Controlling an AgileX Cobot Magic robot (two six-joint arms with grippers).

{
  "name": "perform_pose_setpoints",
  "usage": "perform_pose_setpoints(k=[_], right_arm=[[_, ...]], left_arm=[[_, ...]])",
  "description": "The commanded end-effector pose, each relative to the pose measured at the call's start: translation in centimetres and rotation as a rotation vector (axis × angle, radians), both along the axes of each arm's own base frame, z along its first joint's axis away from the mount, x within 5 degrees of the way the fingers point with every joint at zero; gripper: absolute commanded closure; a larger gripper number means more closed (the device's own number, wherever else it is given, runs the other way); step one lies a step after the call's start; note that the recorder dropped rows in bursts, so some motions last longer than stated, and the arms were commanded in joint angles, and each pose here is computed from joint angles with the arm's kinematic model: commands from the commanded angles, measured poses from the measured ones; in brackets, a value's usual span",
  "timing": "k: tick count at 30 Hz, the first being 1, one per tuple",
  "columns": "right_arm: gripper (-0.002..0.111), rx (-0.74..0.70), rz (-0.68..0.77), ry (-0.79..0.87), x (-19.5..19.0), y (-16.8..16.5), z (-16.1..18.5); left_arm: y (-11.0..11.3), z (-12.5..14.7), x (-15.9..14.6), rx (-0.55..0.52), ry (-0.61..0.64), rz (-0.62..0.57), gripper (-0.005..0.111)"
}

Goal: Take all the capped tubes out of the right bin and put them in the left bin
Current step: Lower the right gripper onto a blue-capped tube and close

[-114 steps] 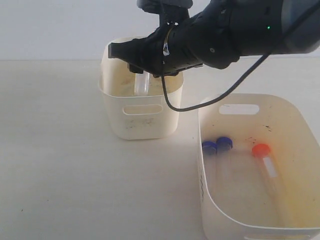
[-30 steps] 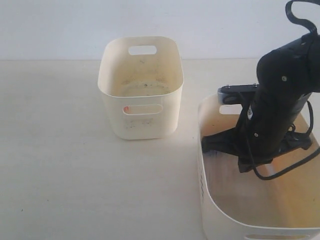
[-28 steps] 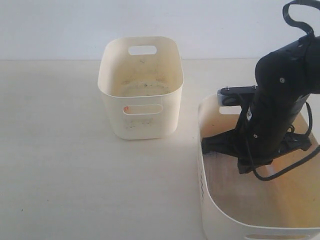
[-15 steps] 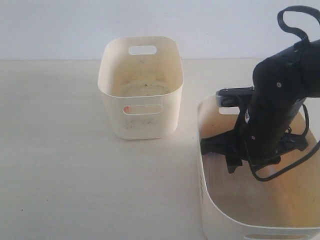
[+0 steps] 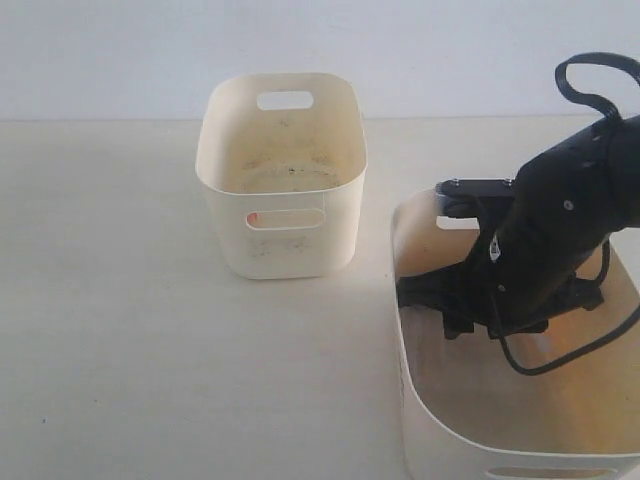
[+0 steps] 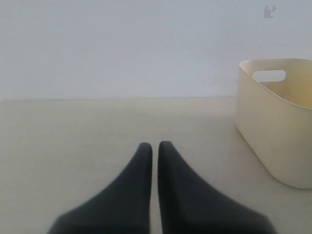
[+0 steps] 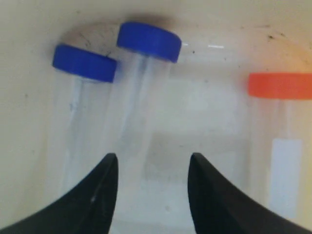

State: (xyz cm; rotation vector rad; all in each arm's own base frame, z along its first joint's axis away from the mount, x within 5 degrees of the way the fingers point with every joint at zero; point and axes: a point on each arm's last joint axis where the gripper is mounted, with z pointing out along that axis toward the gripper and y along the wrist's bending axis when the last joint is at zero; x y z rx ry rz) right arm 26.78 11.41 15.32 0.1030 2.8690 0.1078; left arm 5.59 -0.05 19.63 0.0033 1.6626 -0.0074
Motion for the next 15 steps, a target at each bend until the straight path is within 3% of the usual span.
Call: perform_pose_setpoints(k=[1, 3, 6, 11, 15], right_arm=[[0.064, 0.032, -0.024, -0.037, 0.32, 0.12, 0.03], [0.063, 0.034, -0.024, -0.041, 0.36, 0.14, 0.04], [0.037, 0.036, -0.025, -0.044, 0.38, 0.16, 0.05], [0.052, 0.034, -0.033, -0.027, 0.24, 0.12, 0.00], [0.052, 0.051, -0.050, -0.044, 0.33, 0.19, -0.04]], left_arm=[[-0.04, 0.11, 0.03, -0.008, -0.005, -0.007, 0.103], [-0.04, 0.11, 0.03, -0.008, -0.005, -0.007, 0.103], [-0.04, 0.11, 0.03, -0.008, -0.005, -0.007, 0.103], [-0.04, 0.11, 0.03, -0.008, -0.005, -0.007, 0.103], [-0.04, 0.11, 0.03, -0.008, -0.005, -0.007, 0.103]])
